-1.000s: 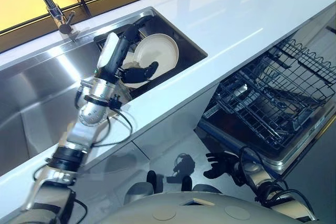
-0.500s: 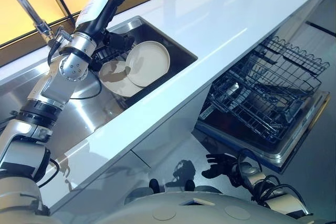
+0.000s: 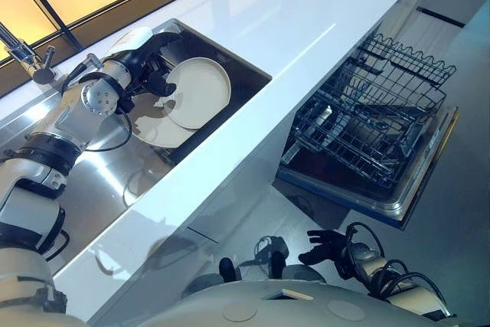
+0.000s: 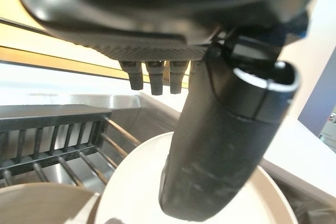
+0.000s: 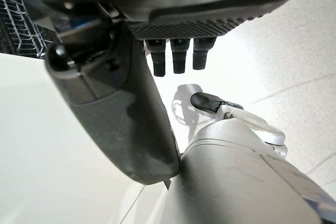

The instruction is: Pick up plates and place into dishwasher.

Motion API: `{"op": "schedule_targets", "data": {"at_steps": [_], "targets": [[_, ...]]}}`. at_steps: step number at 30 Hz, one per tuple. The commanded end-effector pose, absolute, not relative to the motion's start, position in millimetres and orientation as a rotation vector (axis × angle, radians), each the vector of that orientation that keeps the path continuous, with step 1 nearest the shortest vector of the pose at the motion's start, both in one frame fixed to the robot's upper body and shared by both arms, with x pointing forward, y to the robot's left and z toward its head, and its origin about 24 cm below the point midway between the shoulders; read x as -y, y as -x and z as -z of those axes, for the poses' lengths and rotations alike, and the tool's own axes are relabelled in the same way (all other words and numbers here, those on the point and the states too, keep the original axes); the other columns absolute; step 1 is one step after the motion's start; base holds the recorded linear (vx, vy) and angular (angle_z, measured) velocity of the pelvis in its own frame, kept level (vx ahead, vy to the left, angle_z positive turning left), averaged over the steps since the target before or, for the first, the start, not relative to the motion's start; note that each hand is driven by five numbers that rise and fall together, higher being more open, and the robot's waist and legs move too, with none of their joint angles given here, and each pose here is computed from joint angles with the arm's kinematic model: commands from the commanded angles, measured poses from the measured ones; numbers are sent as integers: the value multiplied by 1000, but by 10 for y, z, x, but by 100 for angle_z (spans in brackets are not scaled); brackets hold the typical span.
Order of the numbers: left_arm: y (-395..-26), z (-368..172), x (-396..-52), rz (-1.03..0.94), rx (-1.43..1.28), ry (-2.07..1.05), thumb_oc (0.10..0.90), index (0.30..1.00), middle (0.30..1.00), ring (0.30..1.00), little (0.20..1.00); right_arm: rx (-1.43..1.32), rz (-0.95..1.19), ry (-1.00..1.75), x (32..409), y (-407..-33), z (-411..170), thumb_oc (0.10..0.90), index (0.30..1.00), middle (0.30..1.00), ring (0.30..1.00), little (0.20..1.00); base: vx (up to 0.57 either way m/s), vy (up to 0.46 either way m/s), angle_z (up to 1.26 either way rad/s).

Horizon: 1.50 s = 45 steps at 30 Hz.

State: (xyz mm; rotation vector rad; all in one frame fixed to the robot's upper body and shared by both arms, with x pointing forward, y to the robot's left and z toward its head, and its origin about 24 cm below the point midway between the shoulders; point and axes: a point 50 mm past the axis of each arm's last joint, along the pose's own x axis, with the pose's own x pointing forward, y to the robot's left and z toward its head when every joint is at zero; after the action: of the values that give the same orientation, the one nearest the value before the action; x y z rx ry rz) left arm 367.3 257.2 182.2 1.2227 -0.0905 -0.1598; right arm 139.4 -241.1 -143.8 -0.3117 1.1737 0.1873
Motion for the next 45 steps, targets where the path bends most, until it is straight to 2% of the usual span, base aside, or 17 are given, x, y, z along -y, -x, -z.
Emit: {"op": "schedule_targets", "data": {"at_steps": [1,7,12,16,24,25,26,27,28,33,39,45], "targets": [[-3689,-3050,-2650,-120,403,-1119,800,900,900,900,900,-1075,-133,347,2615,-1661,1266,800,900,900,900,900,-4,43,-1],[-3702,-3053,-2669,-128,397,-1061,800,900,900,900,900,-1067,-122,336,2639,-1682,1248,800,900,900,900,900,0,6,0],[-3725,-3003,-2626,-22,353,-933,800,900,900,900,900,-1062,-112,331,2649,-1691,1241,800,900,900,900,900,0,0,0],[-3747,-2801,-2383,347,244,-713,800,900,900,900,900,-1064,-109,330,2667,-1696,1235,800,900,900,900,900,3,0,1],[-3706,-2415,-1844,783,136,-310,800,900,900,900,900,-1075,-131,352,2772,-1749,1170,800,900,900,900,900,6,5,4],[-3687,-2404,-1743,822,155,-245,493,636,636,636,593,-1078,-137,355,2786,-1767,1156,800,900,900,900,900,7,-1,6],[-3673,-2408,-1677,841,176,-204,328,495,495,495,428,-1080,-139,356,2798,-1776,1147,800,900,900,900,900,0,0,0],[-3656,-2432,-1619,851,216,-163,122,319,319,319,222,-1083,-139,357,2813,-1779,1140,800,900,900,900,900,0,0,0],[-3638,-2450,-1565,860,249,-120,100,300,300,300,200,-1085,-140,358,2818,-1776,1140,800,900,900,900,900,0,0,0],[-3636,-2454,-1494,790,321,-74,100,300,300,300,200,-1092,-165,371,2806,-1762,1153,800,900,900,900,900,-13,-12,1],[-3669,-2434,-1633,682,355,-114,100,300,300,300,200,-1089,-163,374,2774,-1697,1198,800,900,900,900,900,-35,-29,-6],[-3657,-2421,-1803,582,375,-245,100,300,300,300,200,-983,-56,338,2794,-1737,1159,800,900,900,900,900,-58,-46,0]]}}
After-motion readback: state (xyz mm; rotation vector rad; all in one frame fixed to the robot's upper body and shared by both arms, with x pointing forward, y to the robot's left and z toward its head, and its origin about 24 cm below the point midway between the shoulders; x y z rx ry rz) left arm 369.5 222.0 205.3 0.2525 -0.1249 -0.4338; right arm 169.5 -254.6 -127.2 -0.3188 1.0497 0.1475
